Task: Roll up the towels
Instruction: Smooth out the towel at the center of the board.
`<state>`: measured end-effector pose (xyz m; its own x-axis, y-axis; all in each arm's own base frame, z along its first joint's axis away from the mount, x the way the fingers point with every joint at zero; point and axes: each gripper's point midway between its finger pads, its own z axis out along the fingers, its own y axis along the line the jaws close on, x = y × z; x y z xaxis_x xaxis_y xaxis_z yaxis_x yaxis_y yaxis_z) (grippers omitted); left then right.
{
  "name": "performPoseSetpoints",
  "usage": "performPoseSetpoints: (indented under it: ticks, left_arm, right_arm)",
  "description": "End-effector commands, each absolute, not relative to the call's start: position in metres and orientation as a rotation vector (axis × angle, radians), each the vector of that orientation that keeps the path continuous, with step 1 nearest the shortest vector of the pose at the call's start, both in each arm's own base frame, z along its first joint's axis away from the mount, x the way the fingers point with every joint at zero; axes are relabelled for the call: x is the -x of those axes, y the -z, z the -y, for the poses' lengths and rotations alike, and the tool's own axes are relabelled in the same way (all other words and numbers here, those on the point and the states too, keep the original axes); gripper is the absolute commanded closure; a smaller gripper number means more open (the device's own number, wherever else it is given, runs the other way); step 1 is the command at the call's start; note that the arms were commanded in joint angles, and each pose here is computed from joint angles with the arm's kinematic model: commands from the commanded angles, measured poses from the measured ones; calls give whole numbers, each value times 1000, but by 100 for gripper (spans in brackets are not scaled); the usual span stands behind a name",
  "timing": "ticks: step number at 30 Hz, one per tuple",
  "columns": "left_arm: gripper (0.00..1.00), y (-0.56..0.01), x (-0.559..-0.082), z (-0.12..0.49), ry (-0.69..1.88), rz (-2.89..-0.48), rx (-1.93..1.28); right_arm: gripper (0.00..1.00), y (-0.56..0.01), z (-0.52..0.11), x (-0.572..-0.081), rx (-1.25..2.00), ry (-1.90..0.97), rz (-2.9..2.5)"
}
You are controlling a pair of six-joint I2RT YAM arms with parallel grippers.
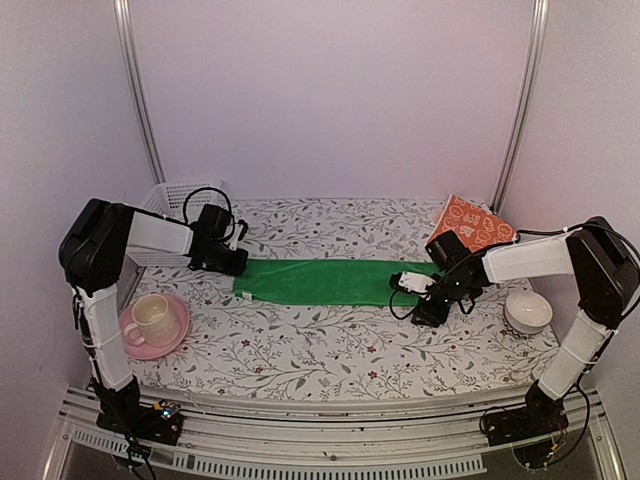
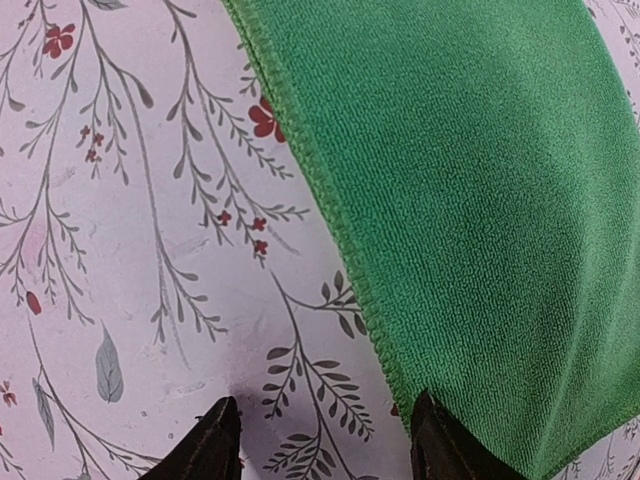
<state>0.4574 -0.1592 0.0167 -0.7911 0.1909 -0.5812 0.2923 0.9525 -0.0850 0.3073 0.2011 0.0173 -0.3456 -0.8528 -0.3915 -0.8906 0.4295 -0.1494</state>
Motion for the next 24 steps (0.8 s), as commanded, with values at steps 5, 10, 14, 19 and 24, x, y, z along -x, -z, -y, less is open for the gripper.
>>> performPoseSetpoints:
  ticks: [5,10,14,19,24]
  left_arm:
    - [100,-55,-473,156,242,-2406,-311]
    - [100,-68,-473,157,256,-2372,-305]
    - [100,-74,-475,155,255,-2357,-291]
    - [100,-64,-480,155,246,-2376,-285]
    - [98,-55,-483,153,225,-2394,-274]
  right_arm:
    - [42,-4,-197,-304,1505,-85,-2304]
    - [42,0,-196,-303,1510,-80,-2314]
    - [42,1,-196,-302,1514,-81,-2318]
    - [42,2,-196,-301,1517,-85,-2321]
    - [42,2,-196,-300,1517,-93,-2326]
